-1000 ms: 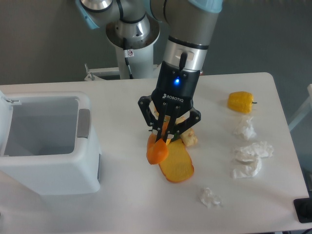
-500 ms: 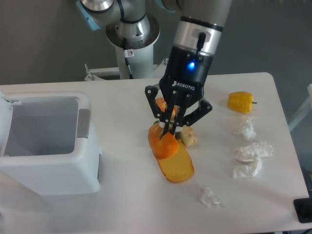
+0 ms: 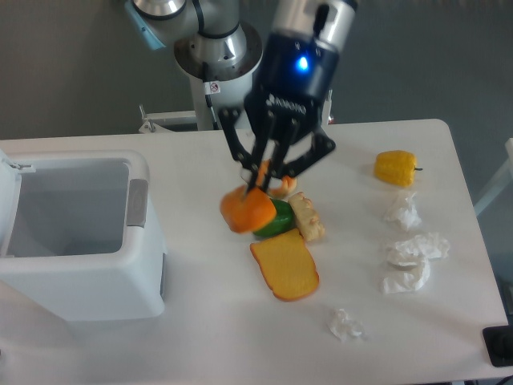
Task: Place the long bread in the trash can
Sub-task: 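Lift the orange bread slice and carry it over the white bin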
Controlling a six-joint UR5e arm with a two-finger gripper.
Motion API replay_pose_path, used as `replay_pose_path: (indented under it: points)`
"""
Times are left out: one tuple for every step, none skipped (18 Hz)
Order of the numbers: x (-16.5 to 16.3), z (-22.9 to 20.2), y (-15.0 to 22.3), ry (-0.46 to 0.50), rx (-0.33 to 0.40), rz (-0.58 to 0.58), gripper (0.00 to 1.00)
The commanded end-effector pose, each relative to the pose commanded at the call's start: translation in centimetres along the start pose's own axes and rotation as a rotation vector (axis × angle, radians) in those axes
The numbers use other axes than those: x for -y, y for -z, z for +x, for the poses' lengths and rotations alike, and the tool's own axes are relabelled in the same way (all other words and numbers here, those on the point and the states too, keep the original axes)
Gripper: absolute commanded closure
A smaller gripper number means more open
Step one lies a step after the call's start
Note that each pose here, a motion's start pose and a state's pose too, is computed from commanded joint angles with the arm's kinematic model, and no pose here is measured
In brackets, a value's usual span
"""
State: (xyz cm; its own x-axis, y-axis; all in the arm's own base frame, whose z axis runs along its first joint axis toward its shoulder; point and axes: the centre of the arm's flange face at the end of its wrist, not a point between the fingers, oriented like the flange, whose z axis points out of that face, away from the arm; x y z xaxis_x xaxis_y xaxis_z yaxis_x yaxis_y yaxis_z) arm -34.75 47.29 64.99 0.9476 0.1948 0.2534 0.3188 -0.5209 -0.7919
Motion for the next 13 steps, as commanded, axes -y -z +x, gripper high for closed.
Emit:
replay_pose_path:
  points:
    - [0.2,0.7,0.5,-0.002,-0.009,0.010,1.00]
    - [0.3,1.2,0.8,-0.005,-0.029,0.022,1.00]
    - [0.5,1.9,1.1,-0.010,-0.056,0.034,1.00]
    - [0.6,2.4,1.2,-0.014,-0.073,0.040,1.00]
    - [0.6,3.2,1.1,-0.021,-0.084,0.040,1.00]
    - [0.6,4.0,0.6,-0.030,-0.098,0.035,1.00]
    - [0.4,5.3,0.1,-0.040,-0.117,0.027,1.00]
    - [0.3,6.1,0.1,-0.047,-0.126,0.025,1.00]
    - [0.3,6.1,0.0,-0.047,-0.127,0.025,1.00]
    - [0.4,6.6,-0.2,-0.054,-0.137,0.023,1.00]
    - [0.4,7.3,-0.4,-0.061,-0.148,0.022,1.00]
    - [0.4,7.3,-0.5,-0.061,-0.150,0.021,1.00]
    - [0.4,7.2,-0.6,-0.061,-0.150,0.021,1.00]
